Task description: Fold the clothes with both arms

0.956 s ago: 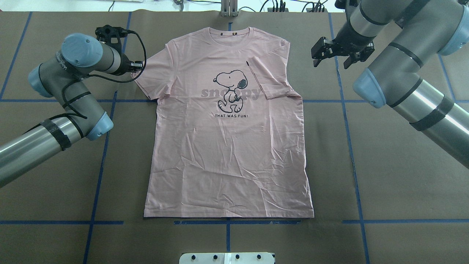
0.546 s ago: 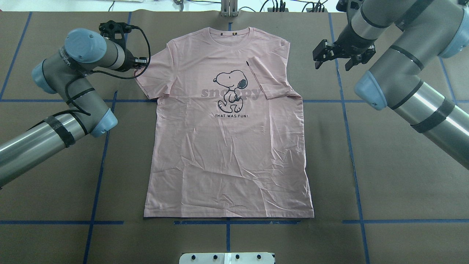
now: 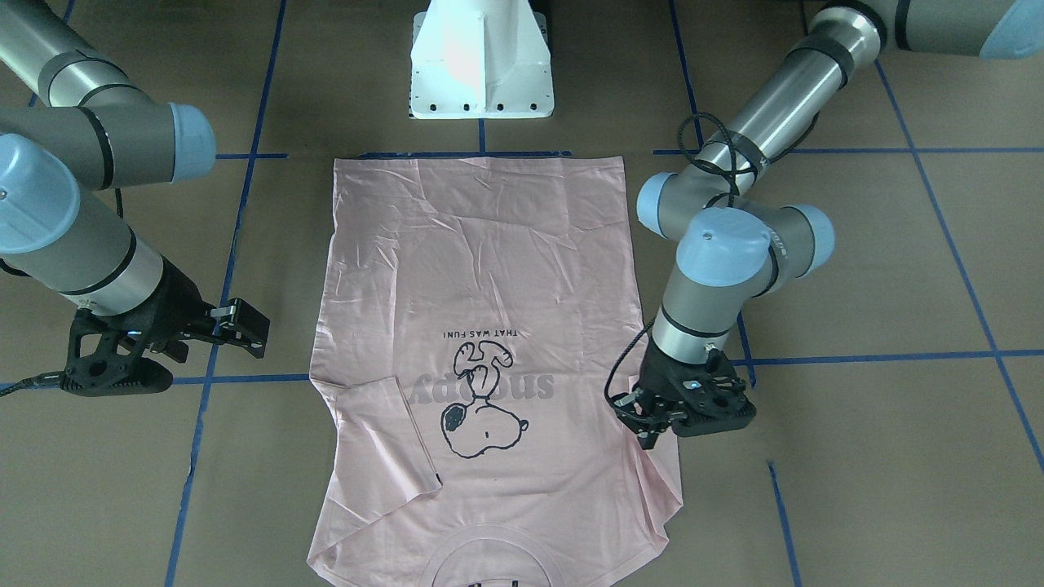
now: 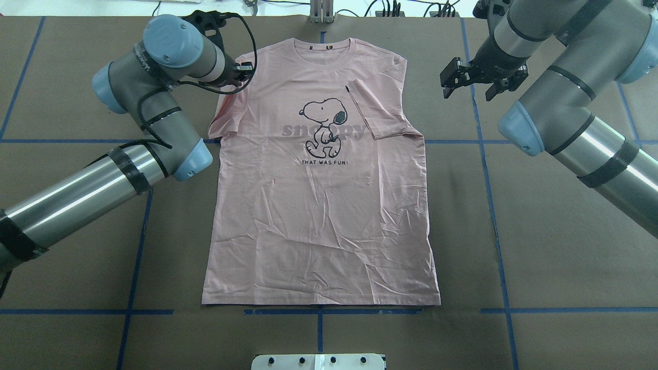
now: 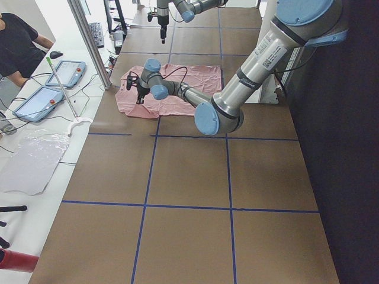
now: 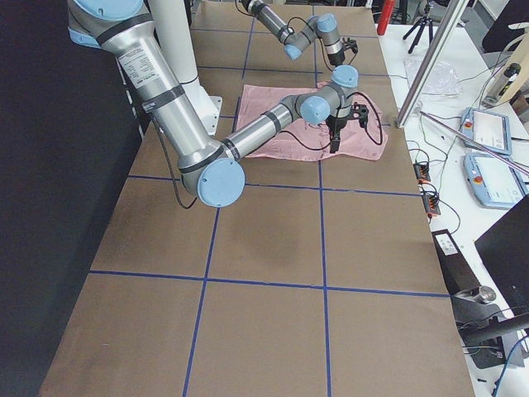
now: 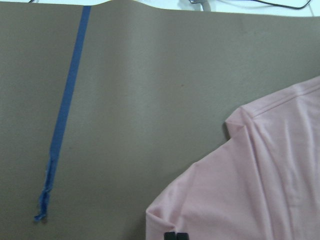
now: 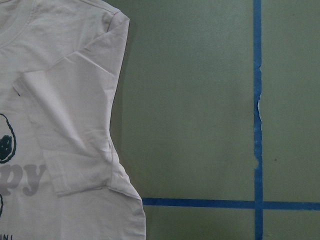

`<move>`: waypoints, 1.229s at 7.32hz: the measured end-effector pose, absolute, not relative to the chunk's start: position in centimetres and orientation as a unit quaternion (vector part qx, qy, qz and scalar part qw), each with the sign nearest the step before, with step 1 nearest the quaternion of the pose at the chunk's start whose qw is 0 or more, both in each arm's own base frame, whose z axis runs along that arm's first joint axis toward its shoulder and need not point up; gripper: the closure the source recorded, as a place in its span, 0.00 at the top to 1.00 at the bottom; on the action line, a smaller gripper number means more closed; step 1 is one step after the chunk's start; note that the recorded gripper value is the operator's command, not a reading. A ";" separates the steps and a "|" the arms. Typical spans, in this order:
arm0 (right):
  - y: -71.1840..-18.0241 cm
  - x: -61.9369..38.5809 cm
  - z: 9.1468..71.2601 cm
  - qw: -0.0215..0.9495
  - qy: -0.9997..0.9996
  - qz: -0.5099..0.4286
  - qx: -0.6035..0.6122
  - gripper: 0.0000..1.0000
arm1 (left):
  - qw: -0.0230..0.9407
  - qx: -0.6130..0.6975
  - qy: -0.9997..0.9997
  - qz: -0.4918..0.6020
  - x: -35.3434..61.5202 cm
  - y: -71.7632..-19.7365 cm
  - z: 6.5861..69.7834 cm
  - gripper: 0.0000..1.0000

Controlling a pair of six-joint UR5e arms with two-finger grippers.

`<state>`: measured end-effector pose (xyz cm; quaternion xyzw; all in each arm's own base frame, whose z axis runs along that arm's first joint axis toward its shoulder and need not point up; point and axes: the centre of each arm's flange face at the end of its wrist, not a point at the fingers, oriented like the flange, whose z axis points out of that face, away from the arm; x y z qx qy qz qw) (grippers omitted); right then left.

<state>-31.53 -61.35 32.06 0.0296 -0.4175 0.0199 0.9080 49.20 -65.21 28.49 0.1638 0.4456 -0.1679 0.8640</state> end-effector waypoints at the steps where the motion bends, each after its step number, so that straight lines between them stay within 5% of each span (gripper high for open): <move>1: -61.3 -31.5 32.1 0.908 -0.417 0.020 0.029 1.00 | 0.856 0.145 0.463 -0.179 52.1 -63.6 25.9 0.00; 5: -61.3 -31.6 32.4 0.908 -0.417 0.020 0.027 1.00 | 0.853 0.119 0.467 -0.200 56.8 -64.0 22.6 0.02; 6: -61.3 -31.6 32.5 0.909 -0.416 0.020 0.027 1.00 | 0.853 0.119 0.467 -0.202 56.8 -64.1 22.7 0.85; 7: -61.3 -31.7 32.6 0.909 -0.415 0.020 0.026 1.00 | 0.851 0.120 0.469 -0.203 56.7 -64.2 22.6 1.00; 9: -61.3 -31.8 32.6 0.909 -0.416 0.021 0.024 1.00 | 0.842 0.126 0.485 -0.200 56.4 -64.1 21.7 1.00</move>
